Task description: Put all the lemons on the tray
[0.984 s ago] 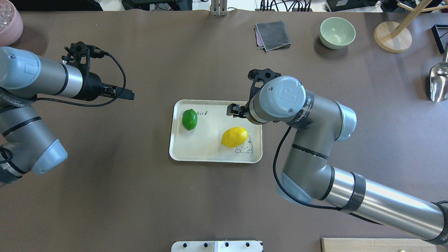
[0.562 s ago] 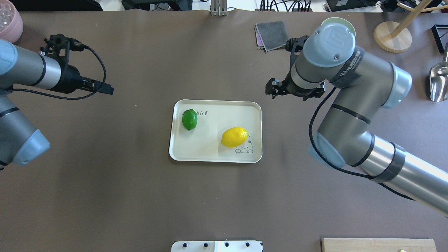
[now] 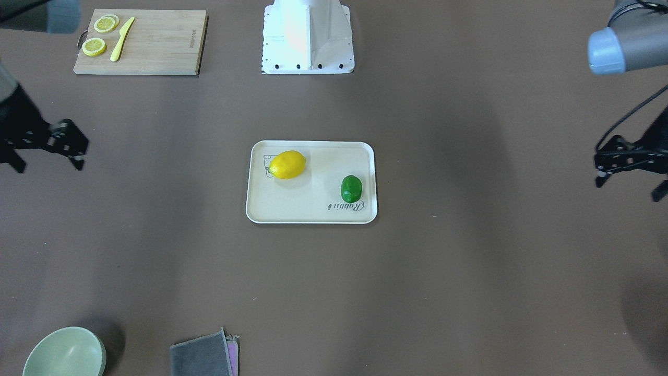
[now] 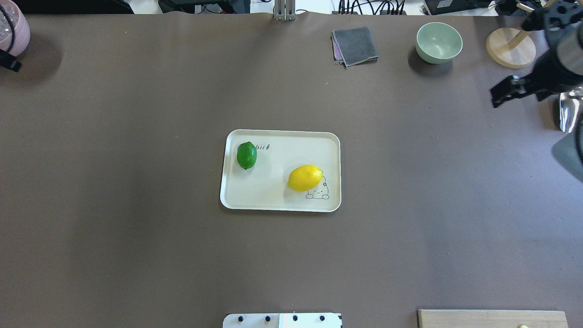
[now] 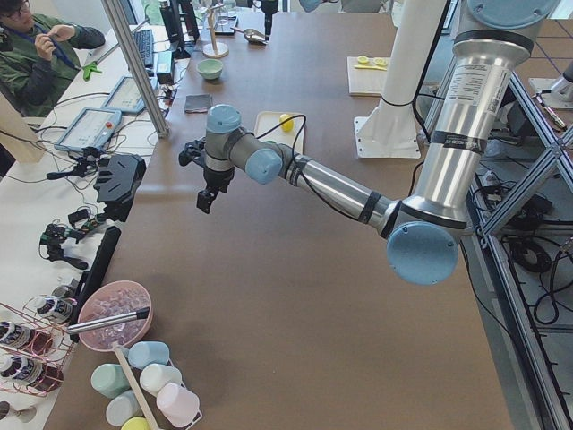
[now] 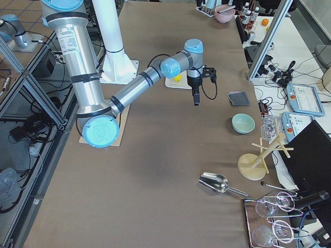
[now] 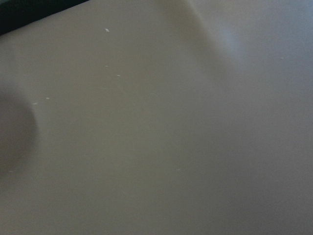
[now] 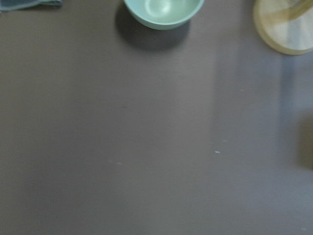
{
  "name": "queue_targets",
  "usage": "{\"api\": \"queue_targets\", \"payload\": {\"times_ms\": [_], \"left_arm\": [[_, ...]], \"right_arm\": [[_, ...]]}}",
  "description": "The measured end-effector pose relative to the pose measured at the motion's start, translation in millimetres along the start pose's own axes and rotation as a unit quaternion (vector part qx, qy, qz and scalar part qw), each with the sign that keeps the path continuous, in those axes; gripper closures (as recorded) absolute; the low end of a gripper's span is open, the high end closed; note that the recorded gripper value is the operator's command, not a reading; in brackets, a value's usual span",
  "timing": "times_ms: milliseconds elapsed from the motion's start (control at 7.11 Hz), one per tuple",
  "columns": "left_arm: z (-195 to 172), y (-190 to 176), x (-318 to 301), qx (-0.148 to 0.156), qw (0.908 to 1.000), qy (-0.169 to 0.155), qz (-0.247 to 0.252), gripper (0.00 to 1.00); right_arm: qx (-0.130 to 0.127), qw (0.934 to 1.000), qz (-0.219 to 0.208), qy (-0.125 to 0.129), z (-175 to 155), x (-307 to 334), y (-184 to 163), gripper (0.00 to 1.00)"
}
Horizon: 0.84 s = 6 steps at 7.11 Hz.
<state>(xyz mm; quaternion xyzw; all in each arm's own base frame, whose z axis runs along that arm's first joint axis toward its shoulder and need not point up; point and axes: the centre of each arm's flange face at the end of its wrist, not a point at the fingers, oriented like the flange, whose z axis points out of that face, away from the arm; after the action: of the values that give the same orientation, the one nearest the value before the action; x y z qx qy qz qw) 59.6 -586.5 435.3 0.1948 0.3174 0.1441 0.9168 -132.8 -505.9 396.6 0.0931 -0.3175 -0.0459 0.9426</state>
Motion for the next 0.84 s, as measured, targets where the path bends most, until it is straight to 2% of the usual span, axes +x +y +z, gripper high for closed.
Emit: {"api": "queue_targets", "payload": {"times_ms": [141, 422, 562, 844], "left_arm": [[-21.2, 12.4, -43.7, -0.008, 0.9997, -0.017, 0.017, 0.01], [-27.7, 61.9, -104.1, -0.032, 0.9988, -0.018, 0.034, 0.01], [-16.3, 87.7, -117.3, -0.048, 0.9985, -0.007, 0.024, 0.01], [14.1, 145.6, -140.4, -0.081, 0.9967, 0.007, -0.007, 0.01]], "right_arm": [[-0.014, 0.9993, -0.034, 0.01, -2.2, 80.3, 23.2, 0.0], [-0.039, 0.9966, -0.071, -0.018, 4.4, 233.3, 81.5, 0.0], [-0.047, 0.9957, -0.073, -0.031, 14.5, 291.5, 117.3, 0.0], [-0.068, 0.9962, -0.04, -0.037, 33.3, 343.9, 181.3, 0.0]]}}
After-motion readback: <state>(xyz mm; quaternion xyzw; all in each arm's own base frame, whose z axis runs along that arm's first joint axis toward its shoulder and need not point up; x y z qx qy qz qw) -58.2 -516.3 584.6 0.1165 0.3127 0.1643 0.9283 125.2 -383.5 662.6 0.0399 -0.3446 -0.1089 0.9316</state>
